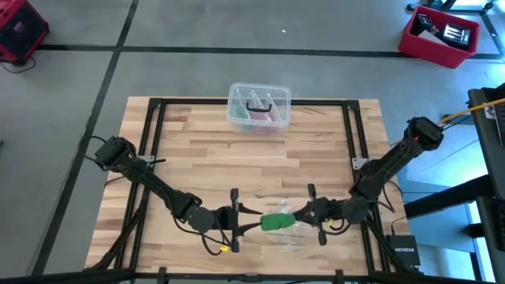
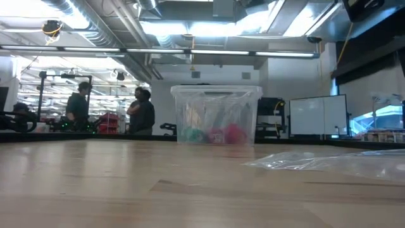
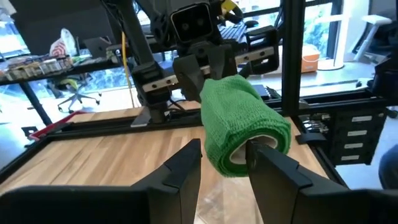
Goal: Roll bandage
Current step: Roll the green bandage
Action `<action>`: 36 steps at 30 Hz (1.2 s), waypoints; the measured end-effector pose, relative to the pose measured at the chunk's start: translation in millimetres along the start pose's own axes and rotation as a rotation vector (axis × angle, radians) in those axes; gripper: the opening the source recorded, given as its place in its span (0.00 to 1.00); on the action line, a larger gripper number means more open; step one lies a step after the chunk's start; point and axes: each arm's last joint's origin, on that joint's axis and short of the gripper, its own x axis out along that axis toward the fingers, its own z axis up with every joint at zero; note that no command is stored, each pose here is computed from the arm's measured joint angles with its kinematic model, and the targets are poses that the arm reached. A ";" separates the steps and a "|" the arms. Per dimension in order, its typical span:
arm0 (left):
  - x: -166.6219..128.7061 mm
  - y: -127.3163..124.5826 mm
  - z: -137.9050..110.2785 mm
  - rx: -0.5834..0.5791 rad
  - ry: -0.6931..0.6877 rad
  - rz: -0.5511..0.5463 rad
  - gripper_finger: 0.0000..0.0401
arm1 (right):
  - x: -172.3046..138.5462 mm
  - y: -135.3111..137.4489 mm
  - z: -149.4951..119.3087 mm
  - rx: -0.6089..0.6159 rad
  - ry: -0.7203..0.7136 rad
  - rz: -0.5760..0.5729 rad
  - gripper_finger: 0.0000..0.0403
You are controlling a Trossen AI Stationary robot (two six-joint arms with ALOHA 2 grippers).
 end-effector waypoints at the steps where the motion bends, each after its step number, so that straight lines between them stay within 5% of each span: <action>1: 0.7 0.7 -0.4 -0.002 0.003 0.000 0.30 | 1.4 0.7 -1.2 0.000 -0.002 0.001 0.02; 12: 5.2 5.4 -4.1 -0.006 0.031 -0.037 0.29 | 5.8 3.1 -2.3 -0.004 -0.038 -0.006 0.03; 19: 5.7 6.6 -4.3 0.029 0.033 -0.018 0.05 | 5.6 3.2 -2.0 0.057 -0.042 -0.009 0.09; 22: 4.9 6.2 -4.2 0.050 0.034 0.001 0.03 | 3.9 2.9 -0.4 0.077 -0.038 0.005 0.14; 36: -8.5 -8.7 -4.2 0.369 0.052 0.002 0.01 | -27.4 3.8 70.4 0.034 0.000 0.039 0.46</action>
